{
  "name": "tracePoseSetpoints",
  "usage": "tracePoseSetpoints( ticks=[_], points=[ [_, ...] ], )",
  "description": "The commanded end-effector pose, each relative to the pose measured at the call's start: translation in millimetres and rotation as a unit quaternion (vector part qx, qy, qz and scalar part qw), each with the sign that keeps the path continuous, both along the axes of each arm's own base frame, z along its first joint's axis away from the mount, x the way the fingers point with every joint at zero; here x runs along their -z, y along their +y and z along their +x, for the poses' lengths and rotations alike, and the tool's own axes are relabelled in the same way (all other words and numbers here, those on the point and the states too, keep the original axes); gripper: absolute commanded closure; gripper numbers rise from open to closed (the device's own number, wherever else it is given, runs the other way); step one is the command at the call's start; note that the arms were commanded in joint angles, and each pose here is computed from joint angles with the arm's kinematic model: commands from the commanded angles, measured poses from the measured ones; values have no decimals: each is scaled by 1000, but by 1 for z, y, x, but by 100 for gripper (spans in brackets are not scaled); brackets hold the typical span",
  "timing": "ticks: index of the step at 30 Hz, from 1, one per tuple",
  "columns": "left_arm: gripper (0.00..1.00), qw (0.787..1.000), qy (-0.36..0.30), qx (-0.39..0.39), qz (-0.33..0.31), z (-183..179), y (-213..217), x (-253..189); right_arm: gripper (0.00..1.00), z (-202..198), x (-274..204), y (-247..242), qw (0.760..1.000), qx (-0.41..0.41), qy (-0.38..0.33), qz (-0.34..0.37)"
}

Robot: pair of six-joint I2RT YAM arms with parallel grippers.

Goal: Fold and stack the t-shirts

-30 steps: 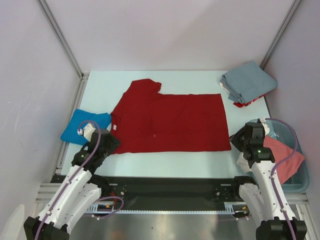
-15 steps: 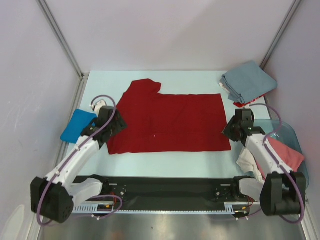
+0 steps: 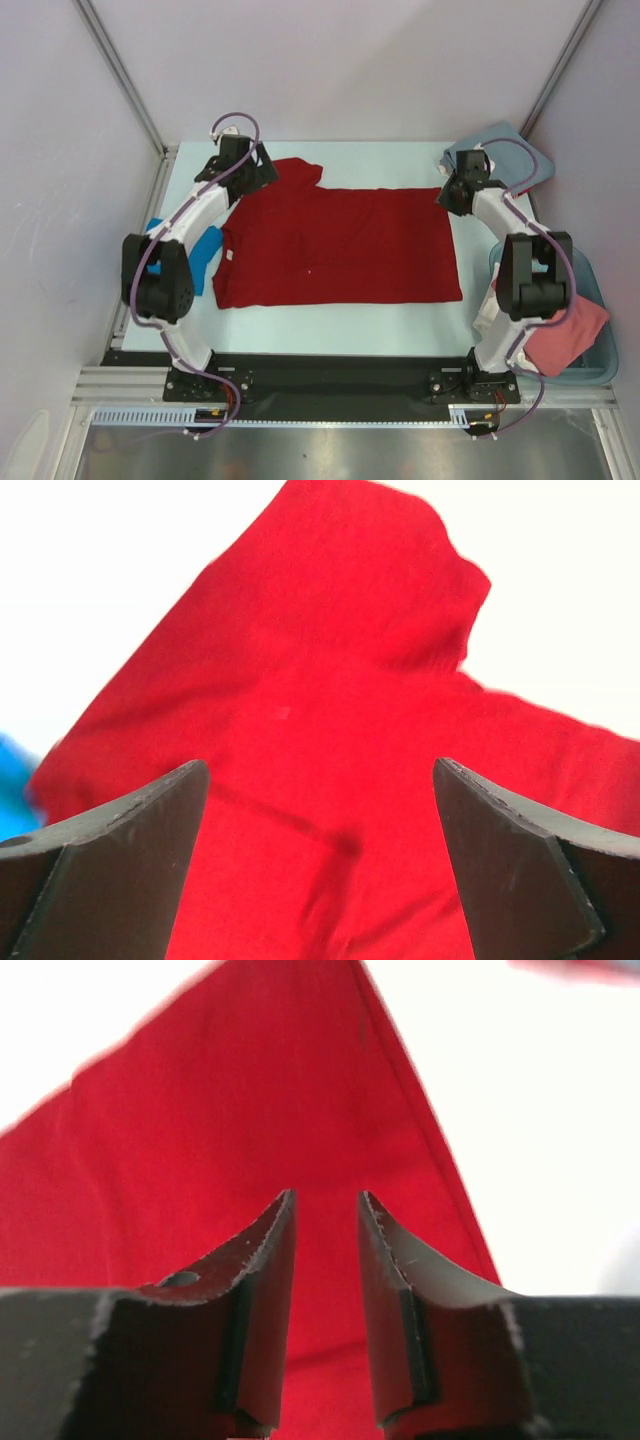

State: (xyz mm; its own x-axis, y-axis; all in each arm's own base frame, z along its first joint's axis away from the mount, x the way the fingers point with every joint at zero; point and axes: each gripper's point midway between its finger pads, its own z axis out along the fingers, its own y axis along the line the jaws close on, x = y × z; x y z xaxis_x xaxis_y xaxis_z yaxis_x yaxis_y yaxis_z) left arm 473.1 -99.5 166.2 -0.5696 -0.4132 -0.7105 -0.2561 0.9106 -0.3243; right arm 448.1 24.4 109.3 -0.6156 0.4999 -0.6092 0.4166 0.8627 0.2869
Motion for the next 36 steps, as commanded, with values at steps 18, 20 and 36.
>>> tracePoseSetpoints(
  ticks=[18,20,36],
  points=[
    [0,999,-16,29,26,165,-4,41,52,136,73,-23,996,-18,50,-68],
    [0,1000,-4,24,16,172,-2,55,54,135,77,-22,996,-19,54,-71],
    [12,999,33,2,18,179,11,111,96,122,58,-10,997,-35,31,-59]
  ],
)
